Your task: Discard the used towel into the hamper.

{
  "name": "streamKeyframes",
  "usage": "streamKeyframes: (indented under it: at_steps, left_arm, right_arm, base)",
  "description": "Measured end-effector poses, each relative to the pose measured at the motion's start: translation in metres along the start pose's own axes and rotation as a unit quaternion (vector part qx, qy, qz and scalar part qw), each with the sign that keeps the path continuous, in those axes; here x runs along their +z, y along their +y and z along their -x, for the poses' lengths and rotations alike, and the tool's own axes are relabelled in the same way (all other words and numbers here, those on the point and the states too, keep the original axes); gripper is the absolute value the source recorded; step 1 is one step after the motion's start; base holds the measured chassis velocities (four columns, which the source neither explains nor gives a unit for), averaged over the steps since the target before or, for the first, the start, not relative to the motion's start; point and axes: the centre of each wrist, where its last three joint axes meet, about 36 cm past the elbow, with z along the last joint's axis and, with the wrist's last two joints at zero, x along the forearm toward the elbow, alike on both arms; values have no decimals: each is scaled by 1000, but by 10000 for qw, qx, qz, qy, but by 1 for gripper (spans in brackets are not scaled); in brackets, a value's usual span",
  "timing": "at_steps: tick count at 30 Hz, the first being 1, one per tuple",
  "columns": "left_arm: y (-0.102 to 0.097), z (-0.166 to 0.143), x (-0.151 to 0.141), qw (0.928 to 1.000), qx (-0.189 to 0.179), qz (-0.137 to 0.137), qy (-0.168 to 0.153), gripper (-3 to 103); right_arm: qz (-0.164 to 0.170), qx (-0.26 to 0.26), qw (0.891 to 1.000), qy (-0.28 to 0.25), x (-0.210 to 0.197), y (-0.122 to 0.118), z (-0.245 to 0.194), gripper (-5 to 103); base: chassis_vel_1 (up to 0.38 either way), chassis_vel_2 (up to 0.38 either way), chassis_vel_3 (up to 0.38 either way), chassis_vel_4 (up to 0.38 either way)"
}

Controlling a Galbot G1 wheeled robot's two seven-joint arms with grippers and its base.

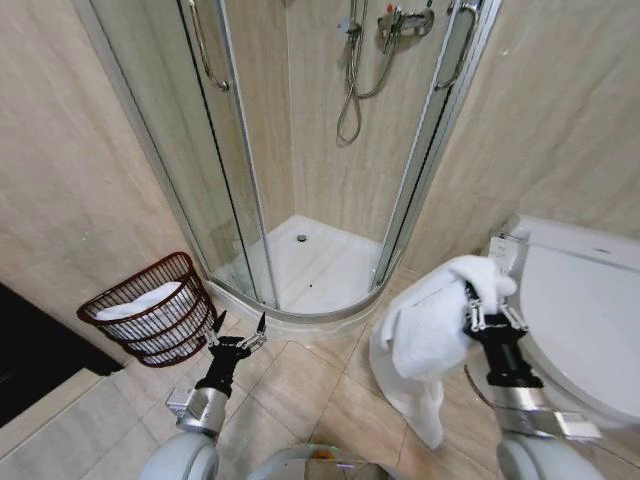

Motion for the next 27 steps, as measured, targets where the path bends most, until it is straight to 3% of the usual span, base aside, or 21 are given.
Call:
streamKeyframes:
  at_steps: [14, 20, 27]
  left_arm:
    - [0, 0, 0, 10000, 0, 0, 0, 100]
    - [0, 0, 0, 10000, 0, 0, 0, 100]
    - [0, 0, 0, 10000, 0, 0, 0, 100]
  right_arm:
    - [192, 36, 9998, -96, -20, -18, 26, 12]
    - [-62, 33, 9992, -405, -34, -41, 41, 12]
    - [-13, 75, 9992, -398, -33, -43, 41, 12]
  base:
    - [0, 0, 0, 0]
    - [0, 0, 0, 0]
    - [0, 0, 0, 0]
